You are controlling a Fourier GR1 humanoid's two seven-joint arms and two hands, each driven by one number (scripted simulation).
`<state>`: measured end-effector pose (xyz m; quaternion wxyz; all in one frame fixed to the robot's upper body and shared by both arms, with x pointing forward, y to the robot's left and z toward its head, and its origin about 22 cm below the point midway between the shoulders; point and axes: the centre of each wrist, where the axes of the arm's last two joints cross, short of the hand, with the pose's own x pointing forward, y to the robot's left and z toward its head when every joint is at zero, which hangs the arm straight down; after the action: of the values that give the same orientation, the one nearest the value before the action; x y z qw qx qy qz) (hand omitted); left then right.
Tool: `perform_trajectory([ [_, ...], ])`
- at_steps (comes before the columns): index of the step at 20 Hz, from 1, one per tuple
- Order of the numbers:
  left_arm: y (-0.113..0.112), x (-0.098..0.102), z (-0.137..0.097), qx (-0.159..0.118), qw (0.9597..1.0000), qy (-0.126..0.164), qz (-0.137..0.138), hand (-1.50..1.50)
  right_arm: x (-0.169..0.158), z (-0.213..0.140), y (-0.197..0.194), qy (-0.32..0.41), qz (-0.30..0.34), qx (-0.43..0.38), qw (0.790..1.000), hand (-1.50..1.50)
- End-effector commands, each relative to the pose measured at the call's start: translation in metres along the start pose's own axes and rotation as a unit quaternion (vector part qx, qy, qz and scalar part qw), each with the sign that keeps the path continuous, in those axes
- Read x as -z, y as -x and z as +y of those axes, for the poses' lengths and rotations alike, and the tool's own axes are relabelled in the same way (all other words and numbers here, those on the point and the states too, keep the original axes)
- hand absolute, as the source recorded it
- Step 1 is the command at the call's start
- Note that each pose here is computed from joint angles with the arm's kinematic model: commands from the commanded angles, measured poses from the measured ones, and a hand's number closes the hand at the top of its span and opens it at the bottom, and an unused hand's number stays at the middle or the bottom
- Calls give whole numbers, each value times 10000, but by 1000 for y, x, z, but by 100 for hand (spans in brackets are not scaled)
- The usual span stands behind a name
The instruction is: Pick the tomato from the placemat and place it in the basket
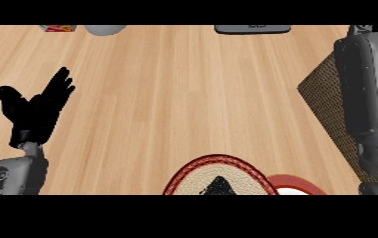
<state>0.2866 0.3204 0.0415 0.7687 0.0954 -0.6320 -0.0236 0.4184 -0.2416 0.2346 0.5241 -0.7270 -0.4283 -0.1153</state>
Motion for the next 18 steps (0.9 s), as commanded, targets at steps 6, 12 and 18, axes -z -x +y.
perform_trajectory([
  [6, 0, 8, 4, -59, 10000, 69, -25, 0, 14, 2, 83, 39, 723, 58, 9974, 150],
  [12, 7, 5, 4, -43, 9999, 47, -145, 0, 28, 8, 126, 500, 1442, 64, 9883, -150],
  [18, 9, 2, -18, 14, 9999, 91, -54, 0, 29, -5, 125, 356, 1013, 249, 9939, -150],
])
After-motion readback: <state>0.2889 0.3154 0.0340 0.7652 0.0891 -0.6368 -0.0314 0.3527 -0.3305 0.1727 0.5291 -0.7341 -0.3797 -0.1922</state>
